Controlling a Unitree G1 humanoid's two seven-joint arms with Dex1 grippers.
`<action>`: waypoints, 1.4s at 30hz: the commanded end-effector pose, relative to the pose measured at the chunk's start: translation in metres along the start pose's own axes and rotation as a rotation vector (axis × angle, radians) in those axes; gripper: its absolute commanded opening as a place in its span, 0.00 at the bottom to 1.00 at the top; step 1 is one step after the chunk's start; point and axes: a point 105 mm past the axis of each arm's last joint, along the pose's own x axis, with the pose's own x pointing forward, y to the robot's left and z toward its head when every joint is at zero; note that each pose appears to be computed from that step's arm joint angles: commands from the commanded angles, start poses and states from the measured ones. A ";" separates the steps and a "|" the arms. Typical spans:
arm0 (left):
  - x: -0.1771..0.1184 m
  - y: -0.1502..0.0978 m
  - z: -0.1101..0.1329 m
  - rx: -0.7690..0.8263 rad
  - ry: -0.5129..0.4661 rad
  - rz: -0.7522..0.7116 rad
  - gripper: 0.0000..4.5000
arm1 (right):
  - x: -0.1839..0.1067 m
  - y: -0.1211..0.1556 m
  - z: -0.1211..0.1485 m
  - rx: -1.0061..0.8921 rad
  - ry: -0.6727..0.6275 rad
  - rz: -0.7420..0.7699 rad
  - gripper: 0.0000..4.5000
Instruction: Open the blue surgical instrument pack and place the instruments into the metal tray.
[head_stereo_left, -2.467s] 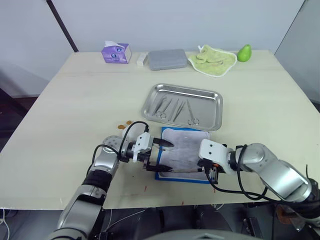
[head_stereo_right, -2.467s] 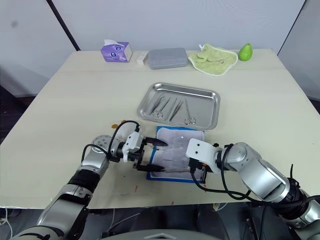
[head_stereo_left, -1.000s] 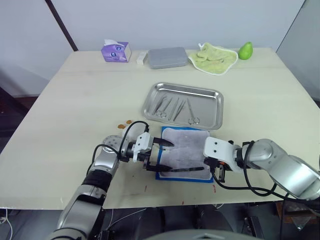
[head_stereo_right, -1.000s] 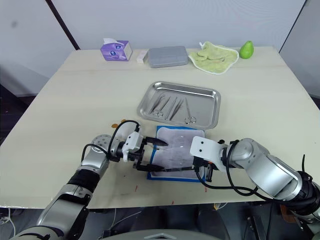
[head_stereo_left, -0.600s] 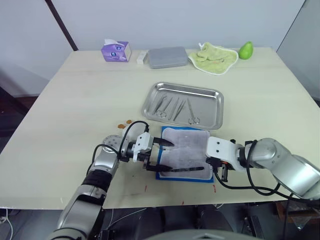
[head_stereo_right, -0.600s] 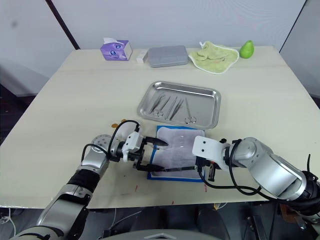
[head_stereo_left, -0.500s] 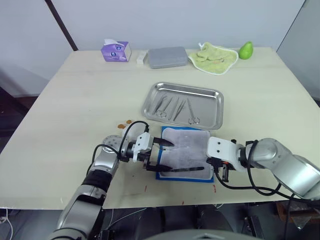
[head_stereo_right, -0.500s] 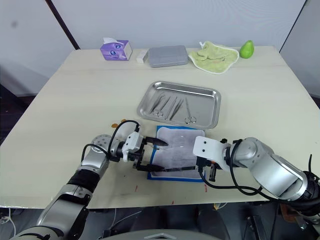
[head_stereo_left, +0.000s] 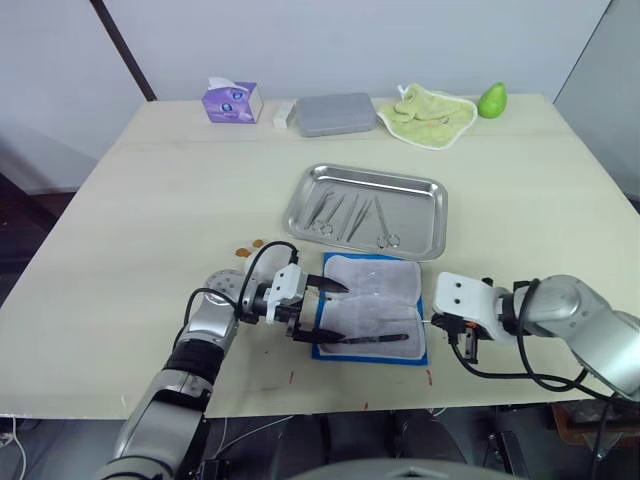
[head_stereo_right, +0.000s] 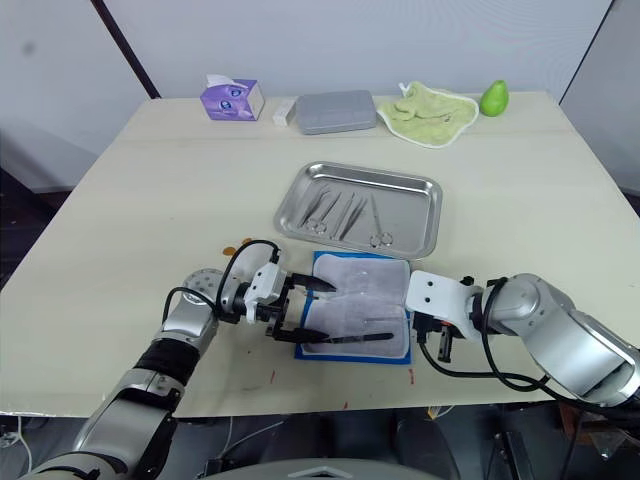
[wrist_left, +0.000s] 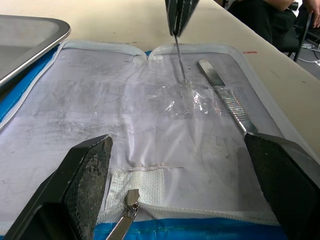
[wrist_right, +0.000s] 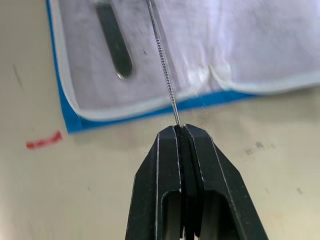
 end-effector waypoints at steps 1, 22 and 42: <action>0.006 -0.019 -0.025 -0.113 0.054 -0.048 1.00 | -0.011 -0.007 0.001 -0.003 -0.017 -0.030 0.02; 0.005 -0.020 -0.033 -0.125 0.057 -0.035 1.00 | -0.027 -0.040 0.018 0.330 -0.273 -0.087 0.02; 0.006 -0.018 -0.027 -0.115 0.052 -0.030 1.00 | -0.001 -0.118 0.046 0.644 -0.410 -0.420 0.02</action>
